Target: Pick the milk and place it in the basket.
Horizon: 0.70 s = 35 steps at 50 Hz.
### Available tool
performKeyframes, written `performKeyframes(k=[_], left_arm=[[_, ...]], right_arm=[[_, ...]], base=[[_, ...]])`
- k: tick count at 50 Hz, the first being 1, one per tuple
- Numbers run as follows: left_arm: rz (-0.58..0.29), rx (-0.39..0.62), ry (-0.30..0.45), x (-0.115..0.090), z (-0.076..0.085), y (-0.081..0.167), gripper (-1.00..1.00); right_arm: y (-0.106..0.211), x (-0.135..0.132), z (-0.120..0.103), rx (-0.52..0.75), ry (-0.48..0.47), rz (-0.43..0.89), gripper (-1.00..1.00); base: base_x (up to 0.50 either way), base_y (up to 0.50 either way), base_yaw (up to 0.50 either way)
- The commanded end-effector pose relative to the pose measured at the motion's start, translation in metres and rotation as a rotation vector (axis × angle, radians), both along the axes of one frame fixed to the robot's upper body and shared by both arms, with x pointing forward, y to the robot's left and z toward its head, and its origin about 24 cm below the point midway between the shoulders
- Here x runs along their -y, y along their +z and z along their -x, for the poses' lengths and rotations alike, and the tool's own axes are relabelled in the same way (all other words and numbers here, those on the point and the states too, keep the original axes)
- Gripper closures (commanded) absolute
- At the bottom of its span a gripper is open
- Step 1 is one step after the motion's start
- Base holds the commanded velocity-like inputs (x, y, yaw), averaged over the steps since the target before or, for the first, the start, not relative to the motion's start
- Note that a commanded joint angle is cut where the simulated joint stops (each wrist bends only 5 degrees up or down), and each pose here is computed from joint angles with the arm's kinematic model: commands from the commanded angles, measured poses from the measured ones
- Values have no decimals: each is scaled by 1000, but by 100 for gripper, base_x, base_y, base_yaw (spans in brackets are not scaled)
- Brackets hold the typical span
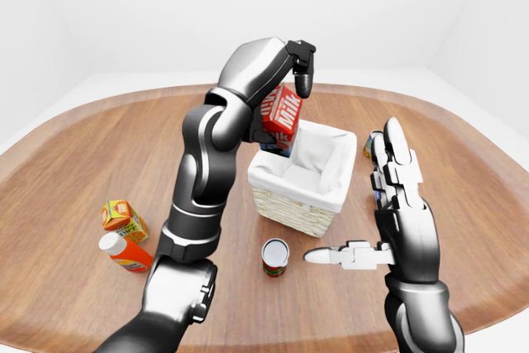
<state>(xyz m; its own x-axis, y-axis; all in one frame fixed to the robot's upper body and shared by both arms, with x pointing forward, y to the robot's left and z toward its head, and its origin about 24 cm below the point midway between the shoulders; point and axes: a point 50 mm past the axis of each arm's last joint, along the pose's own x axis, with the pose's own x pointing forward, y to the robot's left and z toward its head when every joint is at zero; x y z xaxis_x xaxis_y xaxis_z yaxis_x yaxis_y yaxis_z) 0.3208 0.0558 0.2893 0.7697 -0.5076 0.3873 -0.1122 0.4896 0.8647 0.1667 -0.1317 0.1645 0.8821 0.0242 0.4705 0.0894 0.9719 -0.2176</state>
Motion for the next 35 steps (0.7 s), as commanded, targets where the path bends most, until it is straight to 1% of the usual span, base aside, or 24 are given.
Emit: performKeyframes(k=[1, 2, 7, 10, 11, 12, 14, 15, 17, 19, 20, 24, 26, 30, 34, 35], left_arm=[[29, 35, -16, 16, 0, 7, 100], [30, 32, -26, 20, 1, 5, 100], [50, 28, -48, 28, 3, 3, 100], [84, 31, -63, 31, 2, 6, 100], [109, 35, -62, 32, -1, 5, 100], [110, 36, -63, 32, -1, 5, 100], [107, 32, -67, 35, -4, -2, 100], [94, 42, -64, 38, -7, -9, 100], [96, 61, -64, 41, -11, -15, 100], [98, 107, -78, 45, -13, -19, 100], [100, 111, -65, 46, -15, -22, 100], [106, 71, -26, 46, -26, -36, 100], [119, 87, 14, 43, -33, -37, 100], [130, 72, 35, 40, -40, -40, 100], [147, 69, 46, 39, -42, -42, 100], [168, 78, 60, 38, -45, -41, 100]], right_arm=[[0, 0, 0, 0, 0, 2, -100], [0, 0, 0, 0, 0, 1, -100], [-1, 0, -1, -6, -1, 0, -100], [-1, 0, -1, -5, -1, -1, -100], [-2, 0, -1, -8, -1, 1, -100], [-2, 0, -1, -9, -1, 1, -100], [-2, -1, -1, -11, 0, 2, -100], [-2, -1, -1, -9, 3, 2, -100], [-1, -1, -1, -6, 3, 2, -100], [-1, -1, 0, -4, 1, 3, -100], [-1, -1, 0, -4, 2, 2, -100], [-1, -1, 0, -5, 4, 0, -100], [0, 0, 1, 0, 5, -1, -100], [0, -1, 0, -1, 5, 0, -100], [0, -2, 1, 1, 8, 1, -100], [0, -1, 1, 2, 7, 1, -100]], base=[[0, 0, 0], [0, 0, 0], [0, 0, 0], [0, 0, 0], [0, 0, 0], [0, 0, 0], [0, 0, 0], [0, 0, 0], [0, 0, 0], [0, 0, 0], [0, 0, 0], [0, 0, 0], [0, 0, 0], [0, 0, 0], [0, 0, 0], [0, 0, 0]])
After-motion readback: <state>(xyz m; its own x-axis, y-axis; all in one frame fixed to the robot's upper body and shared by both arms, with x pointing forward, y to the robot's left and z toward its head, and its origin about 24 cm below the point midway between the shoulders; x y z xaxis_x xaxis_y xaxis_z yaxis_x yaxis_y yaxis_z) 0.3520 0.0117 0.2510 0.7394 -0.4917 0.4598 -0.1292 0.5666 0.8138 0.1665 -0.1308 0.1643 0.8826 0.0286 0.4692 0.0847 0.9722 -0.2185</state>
